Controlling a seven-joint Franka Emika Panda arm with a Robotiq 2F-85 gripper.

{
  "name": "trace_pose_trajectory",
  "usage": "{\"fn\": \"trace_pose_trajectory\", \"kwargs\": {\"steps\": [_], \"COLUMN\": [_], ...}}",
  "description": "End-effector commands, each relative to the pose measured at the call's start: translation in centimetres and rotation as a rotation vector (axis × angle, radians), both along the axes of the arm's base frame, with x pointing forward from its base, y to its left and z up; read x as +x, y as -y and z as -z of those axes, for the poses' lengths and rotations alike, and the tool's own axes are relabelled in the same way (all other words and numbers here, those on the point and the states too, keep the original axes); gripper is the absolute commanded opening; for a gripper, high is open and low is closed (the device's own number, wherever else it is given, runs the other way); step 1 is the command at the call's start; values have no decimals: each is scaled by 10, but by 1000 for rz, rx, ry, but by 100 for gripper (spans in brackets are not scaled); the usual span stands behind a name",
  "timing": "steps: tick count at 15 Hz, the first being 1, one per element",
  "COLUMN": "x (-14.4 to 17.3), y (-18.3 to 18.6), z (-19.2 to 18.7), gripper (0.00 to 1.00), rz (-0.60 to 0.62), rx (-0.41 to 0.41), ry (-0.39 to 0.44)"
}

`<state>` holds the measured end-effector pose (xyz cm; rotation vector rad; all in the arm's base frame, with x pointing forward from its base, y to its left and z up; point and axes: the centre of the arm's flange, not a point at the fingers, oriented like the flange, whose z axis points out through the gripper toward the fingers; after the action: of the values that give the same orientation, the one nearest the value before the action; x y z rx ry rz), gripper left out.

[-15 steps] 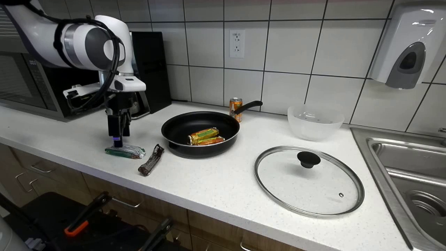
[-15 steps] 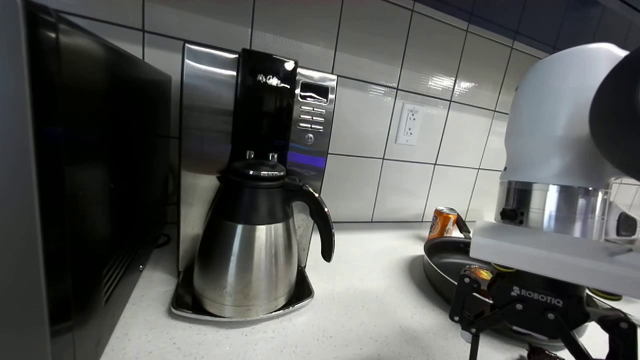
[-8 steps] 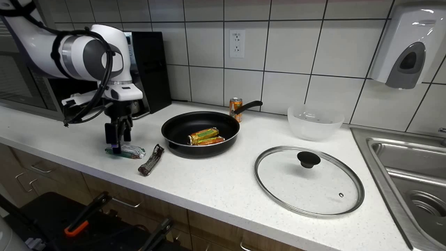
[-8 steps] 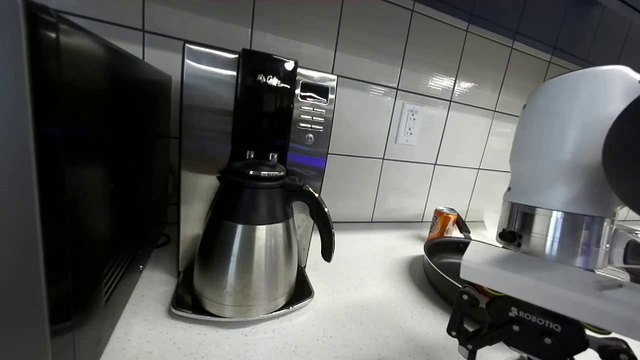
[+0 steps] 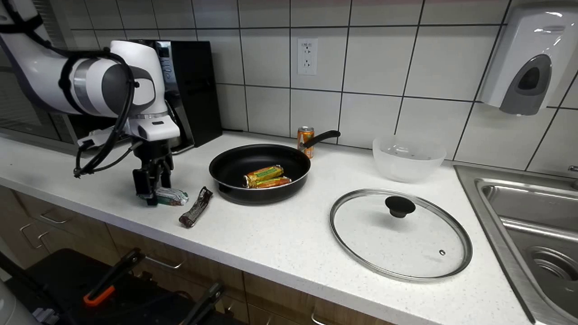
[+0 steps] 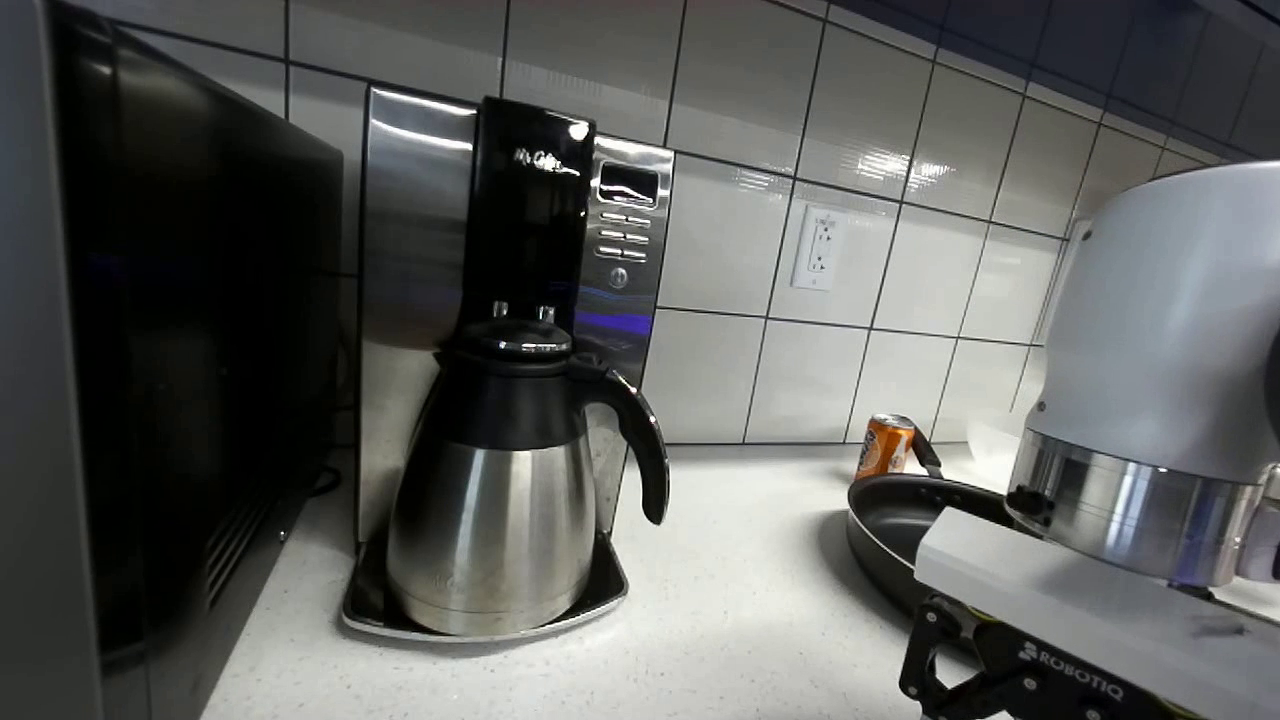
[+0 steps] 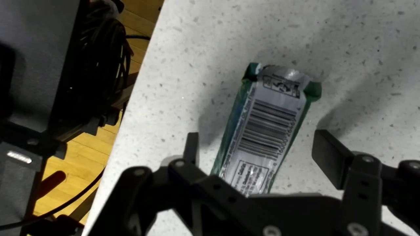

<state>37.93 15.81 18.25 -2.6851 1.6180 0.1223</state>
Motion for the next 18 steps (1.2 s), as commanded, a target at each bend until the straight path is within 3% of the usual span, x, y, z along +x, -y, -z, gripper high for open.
{"fn": "trace_pose_trajectory", "kwargs": {"steps": [1,5,7,13,18], "x": [-9,-8,-7,1,14], "y": [-2,-7,-9,7,40], "z": [-5,-20,-30,-69,-92], "gripper": [56,25,14,13,13], "rz": [41,35,15,-74,-167], "rx": [-5,-15,-27,-22,-20], "ry": [40,65,71,75,67]}}
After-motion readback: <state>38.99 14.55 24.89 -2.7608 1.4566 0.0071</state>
